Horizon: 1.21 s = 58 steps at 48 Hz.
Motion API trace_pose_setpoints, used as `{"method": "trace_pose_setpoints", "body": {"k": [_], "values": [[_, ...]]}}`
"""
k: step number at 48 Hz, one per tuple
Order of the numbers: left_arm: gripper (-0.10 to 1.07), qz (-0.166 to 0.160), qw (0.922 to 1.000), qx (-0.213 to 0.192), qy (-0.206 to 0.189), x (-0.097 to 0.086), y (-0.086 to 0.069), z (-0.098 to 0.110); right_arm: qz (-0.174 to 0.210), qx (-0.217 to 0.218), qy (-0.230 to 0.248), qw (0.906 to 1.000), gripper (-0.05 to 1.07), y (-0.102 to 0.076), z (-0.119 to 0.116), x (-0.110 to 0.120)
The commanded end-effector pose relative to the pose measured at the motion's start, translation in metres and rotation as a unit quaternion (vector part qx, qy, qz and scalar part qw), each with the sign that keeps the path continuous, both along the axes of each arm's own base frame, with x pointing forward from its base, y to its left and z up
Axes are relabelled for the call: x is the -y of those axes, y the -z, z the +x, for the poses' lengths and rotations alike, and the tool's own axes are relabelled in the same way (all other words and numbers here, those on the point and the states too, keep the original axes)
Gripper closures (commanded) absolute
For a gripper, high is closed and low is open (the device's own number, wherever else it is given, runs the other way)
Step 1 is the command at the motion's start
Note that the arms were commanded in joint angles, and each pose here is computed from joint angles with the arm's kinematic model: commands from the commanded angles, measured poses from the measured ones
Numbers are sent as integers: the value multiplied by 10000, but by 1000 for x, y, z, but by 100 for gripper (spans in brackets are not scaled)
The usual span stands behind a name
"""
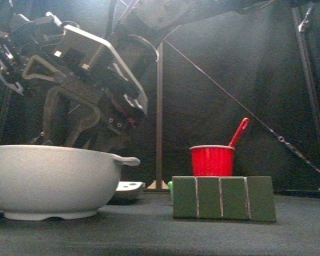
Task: Grab salmon sushi
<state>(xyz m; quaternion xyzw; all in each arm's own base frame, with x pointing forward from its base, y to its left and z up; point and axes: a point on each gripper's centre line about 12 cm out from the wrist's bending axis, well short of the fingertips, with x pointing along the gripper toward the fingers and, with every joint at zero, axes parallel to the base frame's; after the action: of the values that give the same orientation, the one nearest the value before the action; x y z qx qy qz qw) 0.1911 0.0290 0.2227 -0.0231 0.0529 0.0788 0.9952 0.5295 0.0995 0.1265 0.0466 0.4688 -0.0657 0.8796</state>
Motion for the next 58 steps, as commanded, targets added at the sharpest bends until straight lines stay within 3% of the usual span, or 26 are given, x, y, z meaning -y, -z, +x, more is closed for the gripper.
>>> {"method": "trace_pose_setpoints", "body": {"k": [1, 17, 34, 58], "values": [[65, 15, 10000, 91, -12, -1, -5, 2, 54, 245, 24, 9997, 17, -22, 7, 2], [65, 16, 9999, 98, -12, -1, -5, 2, 95, 181, 57, 9998, 20, -14, 8, 2], [65, 16, 9999, 98, -12, -1, -5, 2, 72, 142, 68, 9998, 39, -14, 7, 2], [65, 16, 9999, 98, -12, -1, -5, 2, -124, 268, 53, 9995, 44, -45, 5, 4]]}}
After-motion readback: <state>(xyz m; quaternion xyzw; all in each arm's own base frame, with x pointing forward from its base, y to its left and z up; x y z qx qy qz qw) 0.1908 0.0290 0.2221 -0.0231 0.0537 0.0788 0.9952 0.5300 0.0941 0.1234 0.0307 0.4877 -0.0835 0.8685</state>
